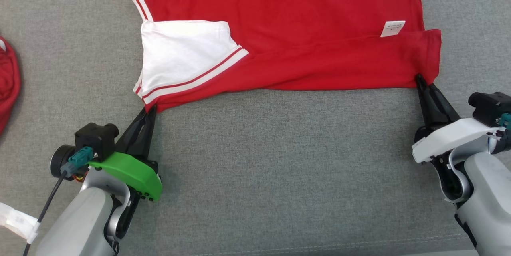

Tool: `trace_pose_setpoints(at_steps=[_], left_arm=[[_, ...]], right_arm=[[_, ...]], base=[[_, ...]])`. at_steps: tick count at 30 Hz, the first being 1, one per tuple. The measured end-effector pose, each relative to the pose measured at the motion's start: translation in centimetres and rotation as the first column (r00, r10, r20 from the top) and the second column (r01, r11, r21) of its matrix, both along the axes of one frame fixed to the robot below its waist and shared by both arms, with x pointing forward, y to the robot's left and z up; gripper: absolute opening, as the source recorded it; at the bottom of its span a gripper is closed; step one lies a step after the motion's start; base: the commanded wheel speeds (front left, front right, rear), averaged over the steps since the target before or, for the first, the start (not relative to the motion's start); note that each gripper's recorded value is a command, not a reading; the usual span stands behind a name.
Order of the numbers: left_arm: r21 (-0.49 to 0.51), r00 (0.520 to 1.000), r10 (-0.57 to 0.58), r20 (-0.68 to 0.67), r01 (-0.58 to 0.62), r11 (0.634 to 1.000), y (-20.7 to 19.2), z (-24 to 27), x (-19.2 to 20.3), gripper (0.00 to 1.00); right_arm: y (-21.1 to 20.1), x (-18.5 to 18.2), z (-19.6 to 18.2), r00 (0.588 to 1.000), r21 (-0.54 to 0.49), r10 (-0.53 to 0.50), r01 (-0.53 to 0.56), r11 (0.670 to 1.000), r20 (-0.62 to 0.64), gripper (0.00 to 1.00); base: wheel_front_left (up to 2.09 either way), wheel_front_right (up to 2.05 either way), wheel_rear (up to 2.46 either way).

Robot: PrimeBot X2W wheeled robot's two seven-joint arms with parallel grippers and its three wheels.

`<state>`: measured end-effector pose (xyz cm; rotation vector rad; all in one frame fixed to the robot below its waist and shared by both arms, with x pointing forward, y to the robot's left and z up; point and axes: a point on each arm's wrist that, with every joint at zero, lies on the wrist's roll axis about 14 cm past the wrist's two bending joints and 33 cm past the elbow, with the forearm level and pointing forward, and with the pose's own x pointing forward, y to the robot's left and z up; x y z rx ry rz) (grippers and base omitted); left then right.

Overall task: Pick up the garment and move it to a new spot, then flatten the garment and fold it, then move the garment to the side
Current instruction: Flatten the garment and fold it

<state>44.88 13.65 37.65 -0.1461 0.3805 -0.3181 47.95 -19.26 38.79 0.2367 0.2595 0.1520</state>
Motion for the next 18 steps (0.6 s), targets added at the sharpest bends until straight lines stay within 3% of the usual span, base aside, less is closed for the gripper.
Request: trace_pose_setpoints(at_steps=[12,18], left_arm=[[-0.019,0.995,-0.078,-0.057,0.077,0.997,-0.3,2.7,-3.0,0.0],[-0.041,0.982,-0.124,-0.145,0.12,0.992,-1.4,3.0,-6.4,0.0]], right_arm=[[-2.7,-3.5,1.6,0.999,-0.049,0.047,-0.048,0.998,-0.006,0.0],[-4.7,-6.1,1.8,0.998,-0.067,0.039,-0.041,0.997,-0.039,0.0]], base=[[0.0,0.0,0.0],[0.0,0.0,0.0]])
